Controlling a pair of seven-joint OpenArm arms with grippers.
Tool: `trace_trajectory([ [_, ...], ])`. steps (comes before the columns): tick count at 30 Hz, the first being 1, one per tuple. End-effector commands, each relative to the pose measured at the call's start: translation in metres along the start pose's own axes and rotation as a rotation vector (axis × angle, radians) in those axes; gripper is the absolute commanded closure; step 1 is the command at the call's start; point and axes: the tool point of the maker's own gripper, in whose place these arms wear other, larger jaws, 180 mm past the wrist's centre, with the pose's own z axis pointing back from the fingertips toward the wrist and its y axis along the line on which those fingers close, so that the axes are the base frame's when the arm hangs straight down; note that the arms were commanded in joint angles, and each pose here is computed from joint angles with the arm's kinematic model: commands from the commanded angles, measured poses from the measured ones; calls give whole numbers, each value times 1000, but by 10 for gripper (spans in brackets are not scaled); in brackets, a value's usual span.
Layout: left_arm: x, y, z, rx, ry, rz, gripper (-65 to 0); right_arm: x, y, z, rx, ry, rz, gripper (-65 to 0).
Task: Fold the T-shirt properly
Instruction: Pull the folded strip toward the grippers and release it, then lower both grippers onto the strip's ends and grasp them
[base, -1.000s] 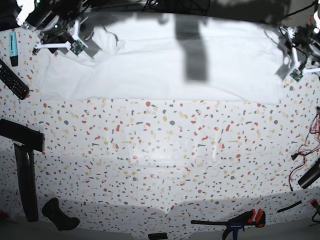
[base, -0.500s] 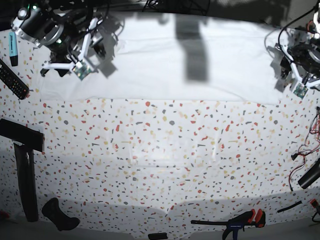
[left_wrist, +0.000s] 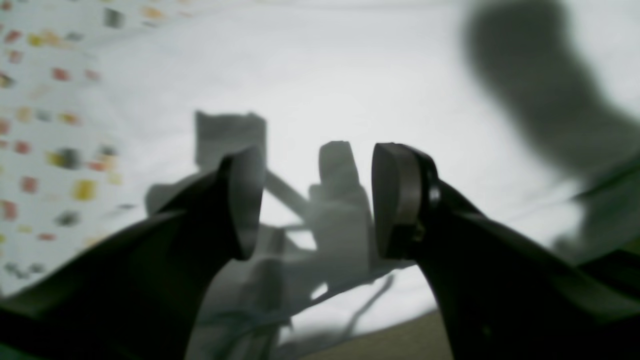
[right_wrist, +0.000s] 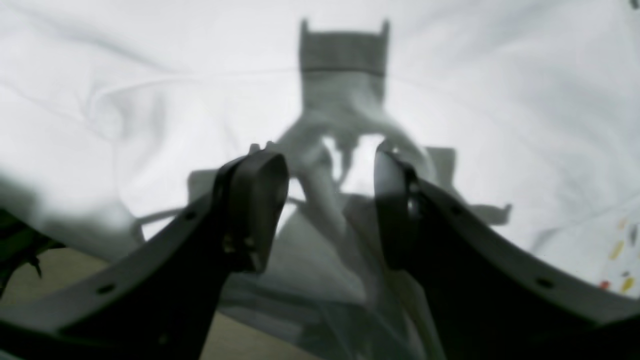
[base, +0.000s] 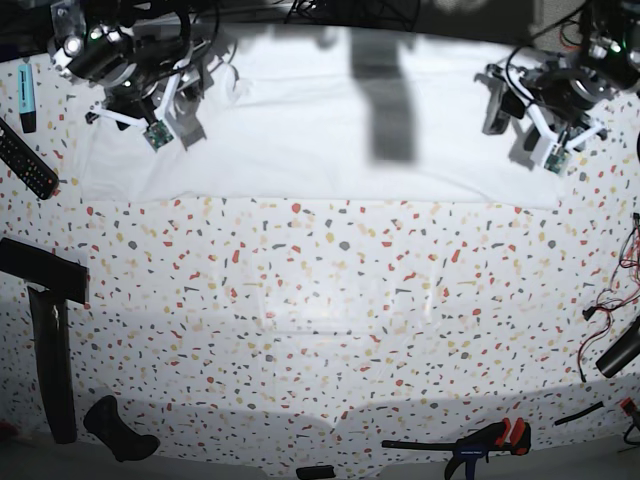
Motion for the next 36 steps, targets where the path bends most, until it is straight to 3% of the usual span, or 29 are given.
trace_trajectory([
  [1,5,4,0,16,-23,1,-331,6,-4,3,-10,-25,13,-316],
  [10,-73,26,-43,7,173,152,-331,21,-1,-4,-6,-84,-32,-316],
  [18,-97,43,-66,17,261,233,-331,8,-31,-50,-25,-11,-146,-316],
  [28,-74,53,-75,26,231,226,-331,54,-84,-76,-82,-71,-196,-316],
  [36,-54,60,-79,34,192,217,-331,82,-99,-77,-85,-118,-173,-316],
])
